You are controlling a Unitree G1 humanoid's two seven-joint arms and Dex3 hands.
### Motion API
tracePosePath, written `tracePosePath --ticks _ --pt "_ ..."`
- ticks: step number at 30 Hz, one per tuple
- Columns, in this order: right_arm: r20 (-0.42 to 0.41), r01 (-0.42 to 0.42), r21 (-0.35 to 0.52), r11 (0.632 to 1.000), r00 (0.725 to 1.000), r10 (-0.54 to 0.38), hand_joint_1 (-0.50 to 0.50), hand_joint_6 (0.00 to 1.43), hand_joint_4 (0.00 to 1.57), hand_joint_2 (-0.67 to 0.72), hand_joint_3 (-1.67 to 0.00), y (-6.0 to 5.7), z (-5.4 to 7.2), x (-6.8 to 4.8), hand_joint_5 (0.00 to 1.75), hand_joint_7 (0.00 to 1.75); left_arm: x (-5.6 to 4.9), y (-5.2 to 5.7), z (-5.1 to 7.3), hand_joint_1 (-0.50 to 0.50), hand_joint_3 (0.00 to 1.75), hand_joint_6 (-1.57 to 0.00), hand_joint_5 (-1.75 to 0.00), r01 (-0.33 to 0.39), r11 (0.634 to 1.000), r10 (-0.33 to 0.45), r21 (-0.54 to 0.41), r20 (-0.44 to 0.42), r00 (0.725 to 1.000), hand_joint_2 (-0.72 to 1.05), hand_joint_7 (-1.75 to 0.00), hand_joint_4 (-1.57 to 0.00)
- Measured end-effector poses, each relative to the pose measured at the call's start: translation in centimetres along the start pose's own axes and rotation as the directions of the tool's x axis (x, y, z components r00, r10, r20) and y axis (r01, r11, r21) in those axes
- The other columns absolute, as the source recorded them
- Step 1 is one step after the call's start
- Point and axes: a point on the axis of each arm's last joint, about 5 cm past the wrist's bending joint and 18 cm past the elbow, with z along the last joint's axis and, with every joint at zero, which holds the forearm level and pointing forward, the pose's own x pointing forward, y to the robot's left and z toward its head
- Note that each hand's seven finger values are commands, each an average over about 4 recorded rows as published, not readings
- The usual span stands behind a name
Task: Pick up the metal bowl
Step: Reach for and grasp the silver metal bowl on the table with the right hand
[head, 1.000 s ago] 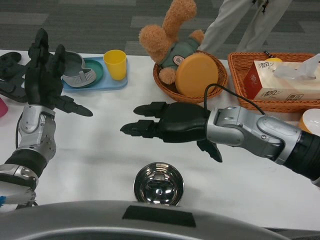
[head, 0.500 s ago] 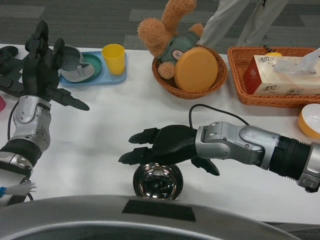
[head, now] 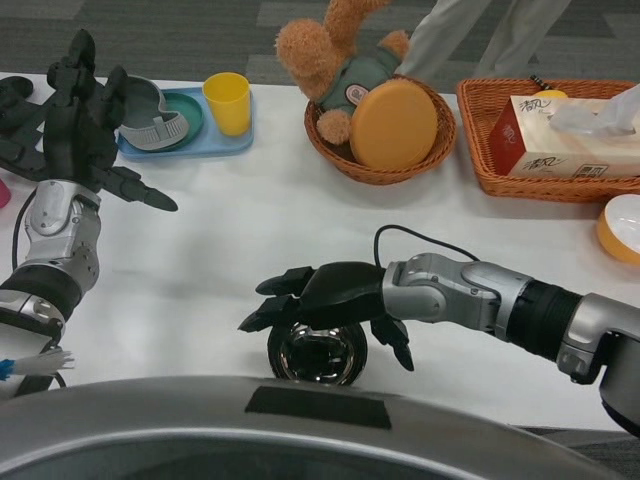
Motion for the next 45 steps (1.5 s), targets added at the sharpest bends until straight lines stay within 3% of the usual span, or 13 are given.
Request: tracePosePath --ticks 12,17,21,25,29,34,41,45 --pt "0.023 -0.075 0.007 0.997 0.997 0.075 -0.25 0.00 0.00 0.41 -0.52 0.0 -0.4 1.0 0.00 0.35 -0.2 -0.1 -0.3 -0.50 0.09 -0.03 0.00 0.011 1.000 -0.011 0.007 -0.024 1.000 -0.46 0.00 -0.26" --pt "0.037 -0.108 -0.022 0.994 0.993 0.109 -0.25 0.00 0.00 0.38 -0.71 -0.4 -0.3 1.4 0.00 0.42 -0.3 -0.1 -0.4 -0.50 0.09 -0.03 0.00 0.011 1.000 -0.010 0.010 -0.033 0.999 -0.46 0.00 -0.26" --pt "0.040 -0.127 -0.042 0.991 0.991 0.129 -0.25 0.00 0.00 0.28 -1.03 -0.7 -0.4 1.7 0.00 0.47 -0.4 0.0 -0.5 -0.50 0.09 -0.03 0.00 0.010 1.000 -0.009 0.012 -0.037 0.999 -0.46 0.00 -0.26" --pt "0.040 -0.143 -0.056 0.988 0.989 0.145 -0.22 0.00 0.00 0.22 -1.15 -1.0 -0.4 1.8 0.00 0.54 -0.4 0.0 -0.5 -0.50 0.09 -0.03 0.00 0.009 1.000 -0.008 0.011 -0.038 0.999 -0.46 0.00 -0.26" --pt "0.039 -0.145 -0.060 0.988 0.988 0.148 -0.21 0.00 0.00 0.12 -1.27 -1.1 -0.4 1.8 0.00 0.70 -0.4 0.0 -0.5 -0.50 0.09 -0.03 0.00 0.007 1.000 -0.006 0.010 -0.038 0.999 -0.46 0.00 -0.26" --pt "0.031 -0.147 -0.053 0.988 0.988 0.149 -0.21 0.00 0.00 0.03 -1.27 -1.1 -0.6 1.9 0.00 0.98 -0.4 0.0 -0.5 -0.50 0.09 -0.03 0.00 0.003 1.000 -0.003 0.010 -0.041 0.999 -0.46 0.00 -0.26" --pt "0.010 -0.134 -0.026 0.991 0.991 0.134 -0.26 0.00 0.00 0.08 -1.43 -1.2 -1.1 1.8 0.00 1.10 -0.4 0.0 -0.5 -0.50 0.09 -0.03 0.00 0.002 1.000 -0.001 0.009 -0.041 0.999 -0.46 0.00 -0.26" --pt "0.008 -0.131 -0.023 0.991 0.991 0.131 -0.33 0.00 0.00 0.03 -1.43 -1.2 -1.2 1.8 0.00 1.19 -0.5 0.1 -0.5 -0.50 0.09 -0.03 0.00 -0.002 1.000 0.002 0.006 -0.041 0.999 -0.46 0.00 -0.29"
